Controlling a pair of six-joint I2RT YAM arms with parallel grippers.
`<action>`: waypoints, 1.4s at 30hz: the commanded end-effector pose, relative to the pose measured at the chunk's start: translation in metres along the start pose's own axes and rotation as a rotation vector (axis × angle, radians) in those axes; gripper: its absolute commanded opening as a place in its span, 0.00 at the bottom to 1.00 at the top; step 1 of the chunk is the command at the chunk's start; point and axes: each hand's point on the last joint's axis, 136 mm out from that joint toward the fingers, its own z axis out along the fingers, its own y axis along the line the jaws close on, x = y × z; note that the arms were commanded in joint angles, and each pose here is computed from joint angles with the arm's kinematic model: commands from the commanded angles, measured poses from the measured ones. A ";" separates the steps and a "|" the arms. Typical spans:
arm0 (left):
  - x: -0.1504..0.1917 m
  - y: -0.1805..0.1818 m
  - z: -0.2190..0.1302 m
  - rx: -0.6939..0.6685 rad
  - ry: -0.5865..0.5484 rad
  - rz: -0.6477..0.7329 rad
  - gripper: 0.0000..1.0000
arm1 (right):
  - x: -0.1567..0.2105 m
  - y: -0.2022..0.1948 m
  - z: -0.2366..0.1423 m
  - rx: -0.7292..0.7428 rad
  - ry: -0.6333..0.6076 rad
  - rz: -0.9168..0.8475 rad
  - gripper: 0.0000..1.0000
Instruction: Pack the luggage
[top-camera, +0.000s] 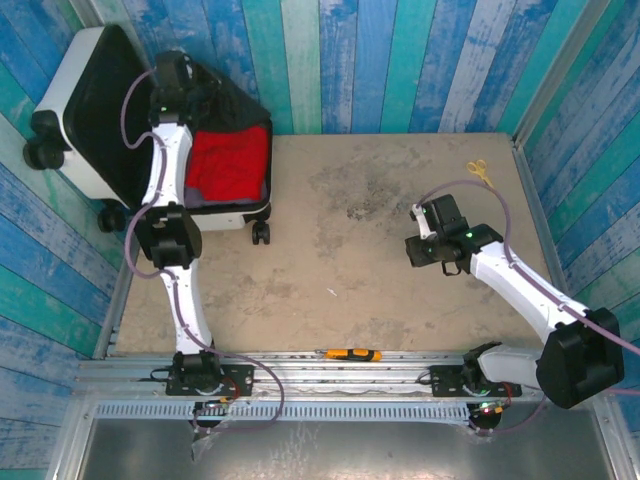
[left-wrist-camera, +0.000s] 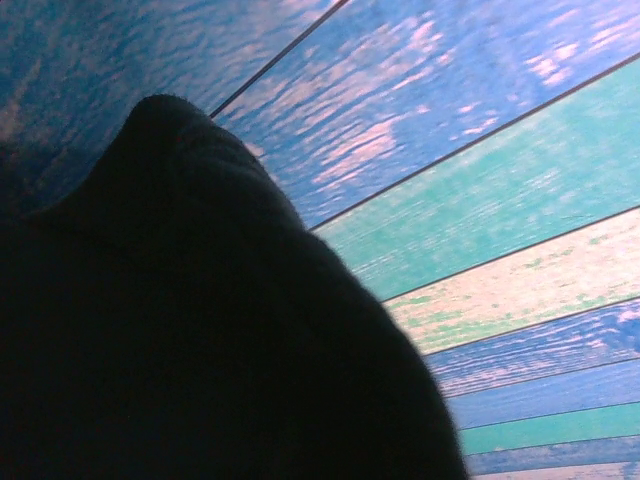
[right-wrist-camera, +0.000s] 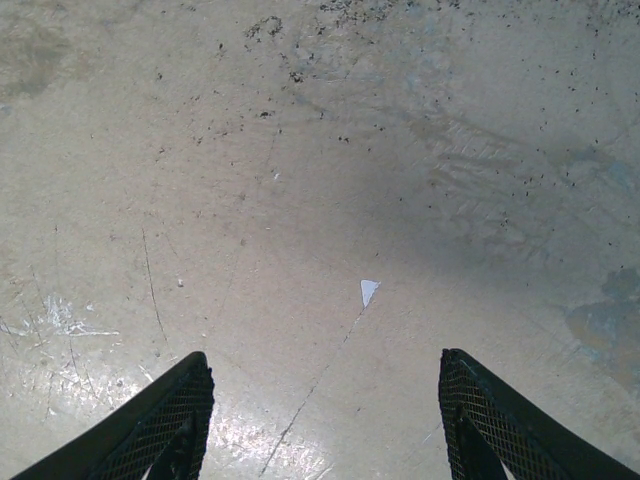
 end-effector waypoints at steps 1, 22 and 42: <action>0.006 -0.003 0.005 0.047 0.027 0.032 0.00 | -0.001 -0.001 -0.008 -0.002 -0.007 0.019 0.62; 0.059 0.070 -0.112 -0.262 -0.026 0.036 0.00 | 0.020 0.020 -0.031 -0.146 -0.058 0.044 0.62; 0.041 0.105 -0.274 -0.598 -0.263 0.125 0.94 | 0.027 0.036 -0.041 -0.248 -0.072 0.043 0.65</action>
